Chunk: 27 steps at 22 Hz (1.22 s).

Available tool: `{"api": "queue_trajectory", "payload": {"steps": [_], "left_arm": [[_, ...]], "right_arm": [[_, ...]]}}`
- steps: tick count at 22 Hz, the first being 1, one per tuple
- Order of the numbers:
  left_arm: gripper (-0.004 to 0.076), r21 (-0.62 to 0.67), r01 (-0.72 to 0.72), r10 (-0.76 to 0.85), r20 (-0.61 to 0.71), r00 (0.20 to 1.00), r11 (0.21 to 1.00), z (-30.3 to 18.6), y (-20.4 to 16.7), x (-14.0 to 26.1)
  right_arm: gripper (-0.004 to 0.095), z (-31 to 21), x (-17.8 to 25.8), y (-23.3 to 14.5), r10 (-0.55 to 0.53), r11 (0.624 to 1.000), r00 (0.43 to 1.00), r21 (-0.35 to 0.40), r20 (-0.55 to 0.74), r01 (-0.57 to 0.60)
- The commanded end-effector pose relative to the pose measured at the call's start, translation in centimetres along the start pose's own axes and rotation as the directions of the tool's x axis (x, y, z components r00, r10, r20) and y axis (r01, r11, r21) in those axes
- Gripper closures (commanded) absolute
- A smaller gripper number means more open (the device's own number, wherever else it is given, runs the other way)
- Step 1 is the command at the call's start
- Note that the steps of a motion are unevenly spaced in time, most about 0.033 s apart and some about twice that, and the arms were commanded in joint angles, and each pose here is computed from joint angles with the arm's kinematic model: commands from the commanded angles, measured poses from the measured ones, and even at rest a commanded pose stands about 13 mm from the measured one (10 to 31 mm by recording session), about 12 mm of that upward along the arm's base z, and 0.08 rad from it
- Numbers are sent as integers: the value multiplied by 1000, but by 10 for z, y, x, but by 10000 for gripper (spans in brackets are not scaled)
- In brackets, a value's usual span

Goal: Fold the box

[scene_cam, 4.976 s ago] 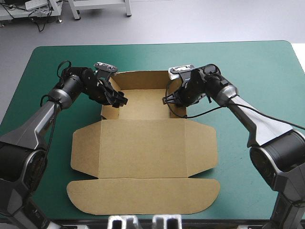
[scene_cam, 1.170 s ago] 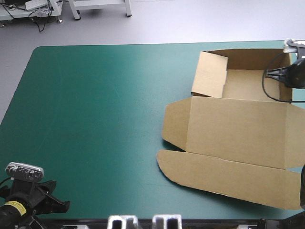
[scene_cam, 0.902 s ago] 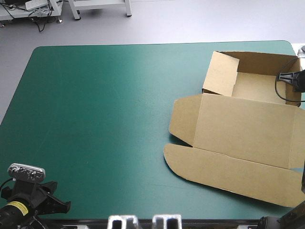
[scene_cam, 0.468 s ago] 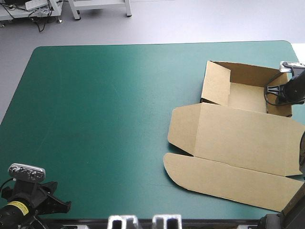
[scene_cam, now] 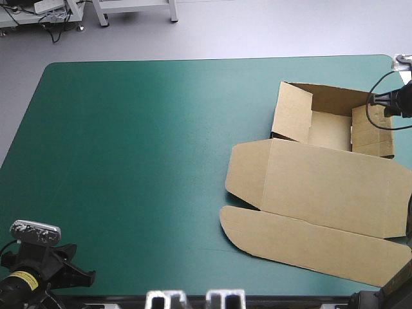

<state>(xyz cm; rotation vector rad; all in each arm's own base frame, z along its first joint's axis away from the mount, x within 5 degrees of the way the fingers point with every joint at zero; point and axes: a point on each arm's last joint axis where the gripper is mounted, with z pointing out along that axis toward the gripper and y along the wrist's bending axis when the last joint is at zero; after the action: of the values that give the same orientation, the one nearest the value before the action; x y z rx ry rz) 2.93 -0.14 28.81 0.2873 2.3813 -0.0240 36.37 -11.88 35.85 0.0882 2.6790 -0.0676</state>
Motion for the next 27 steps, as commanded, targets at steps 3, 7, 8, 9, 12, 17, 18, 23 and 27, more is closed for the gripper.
{"api": "queue_trajectory", "payload": {"steps": [3, 7, 8, 9, 12, 17, 18, 23, 27], "left_arm": [[733, 8, 1, -2, 75, 997, 1000, -5, 0, -11], [733, 9, -17, 15, 137, 990, 1000, -5, -1, -16], [733, 8, -31, 29, 166, 986, 999, -2, -1, -18], [733, 11, -31, 29, 178, 984, 999, -1, -2, -18], [733, 46, -20, 12, 167, 986, 999, 9, -5, -15], [733, 99, -40, 25, 155, 988, 994, 14, -11, -7], [733, 98, -41, 24, 167, 986, 994, 12, -11, -6], [733, 92, -46, 21, 252, 967, 995, 1, -10, 2], [733, 92, -46, 21, 254, 967, 995, 0, -10, 3]], "right_arm": [[633, -81, 9, 12, 33, 999, 984, 2, 177, -33], [906, -119, 22, 32, 79, 991, 958, -127, 275, -45], [917, -136, 35, 44, 92, 980, 946, -196, 311, -31], [917, -139, 41, 48, 91, 976, 946, -216, 312, -23], [917, -148, 93, 63, 50, 975, 954, -222, 297, 18], [921, -135, 177, 82, 7, 981, 946, -184, 324, 56], [921, -132, 192, 85, -2, 982, 941, -176, 337, 65], [921, -94, 263, 98, 28, 987, 932, -160, 360, 32], [921, -81, 292, 103, 35, 989, 920, -143, 391, 23]]}}
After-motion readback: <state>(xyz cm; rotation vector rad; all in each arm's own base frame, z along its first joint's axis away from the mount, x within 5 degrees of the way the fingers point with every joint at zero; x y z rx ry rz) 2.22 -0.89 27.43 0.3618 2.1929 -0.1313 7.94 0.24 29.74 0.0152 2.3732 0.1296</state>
